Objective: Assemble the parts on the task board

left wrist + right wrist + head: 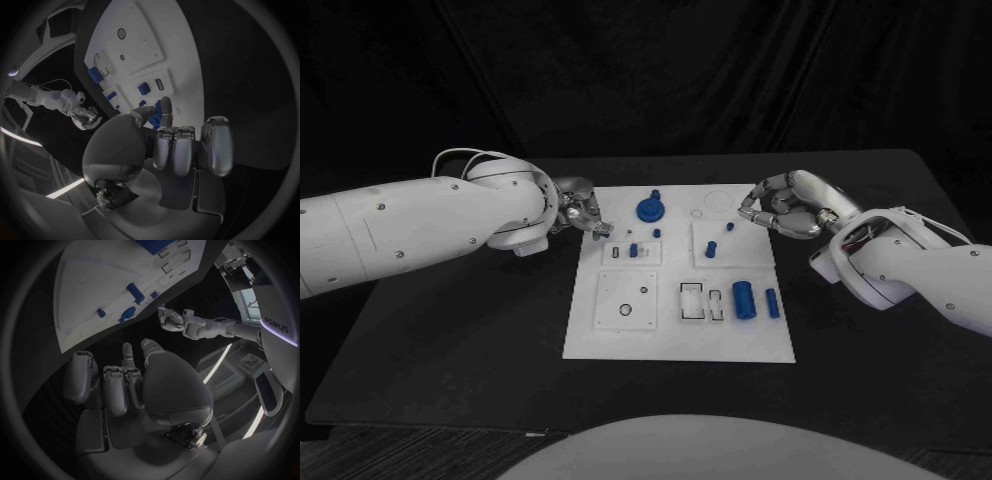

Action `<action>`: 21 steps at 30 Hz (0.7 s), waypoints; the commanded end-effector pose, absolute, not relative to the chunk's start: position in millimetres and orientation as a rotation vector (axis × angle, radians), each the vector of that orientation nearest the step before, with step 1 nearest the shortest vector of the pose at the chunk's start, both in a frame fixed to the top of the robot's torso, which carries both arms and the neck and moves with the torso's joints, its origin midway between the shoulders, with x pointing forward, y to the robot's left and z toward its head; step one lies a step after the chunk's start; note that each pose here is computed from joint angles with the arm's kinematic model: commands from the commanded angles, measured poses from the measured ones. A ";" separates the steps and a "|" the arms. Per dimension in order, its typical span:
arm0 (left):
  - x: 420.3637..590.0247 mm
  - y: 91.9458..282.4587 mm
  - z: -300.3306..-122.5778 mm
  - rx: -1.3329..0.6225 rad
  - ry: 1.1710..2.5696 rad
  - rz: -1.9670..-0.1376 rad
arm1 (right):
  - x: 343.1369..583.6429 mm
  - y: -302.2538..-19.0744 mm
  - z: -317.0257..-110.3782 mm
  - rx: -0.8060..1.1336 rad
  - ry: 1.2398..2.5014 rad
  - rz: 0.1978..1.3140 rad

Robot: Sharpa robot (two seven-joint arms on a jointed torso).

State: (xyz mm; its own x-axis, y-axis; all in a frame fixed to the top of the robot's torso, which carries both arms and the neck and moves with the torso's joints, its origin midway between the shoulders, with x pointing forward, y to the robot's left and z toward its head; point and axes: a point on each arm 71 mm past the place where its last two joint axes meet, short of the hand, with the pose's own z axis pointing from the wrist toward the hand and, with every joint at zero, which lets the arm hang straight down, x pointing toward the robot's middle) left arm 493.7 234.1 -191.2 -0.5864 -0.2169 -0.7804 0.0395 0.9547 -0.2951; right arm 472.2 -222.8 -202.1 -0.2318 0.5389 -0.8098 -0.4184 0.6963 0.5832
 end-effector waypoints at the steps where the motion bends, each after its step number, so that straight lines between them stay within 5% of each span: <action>1: 490.2 233.1 -188.4 -0.151 2.147 -0.350 | 471.9 -223.6 -203.8 0.114 1.580 0.878; 21: 479.8 230.5 -202.4 -0.150 2.116 -0.339 | 471.4 -221.6 -203.8 0.112 1.571 0.884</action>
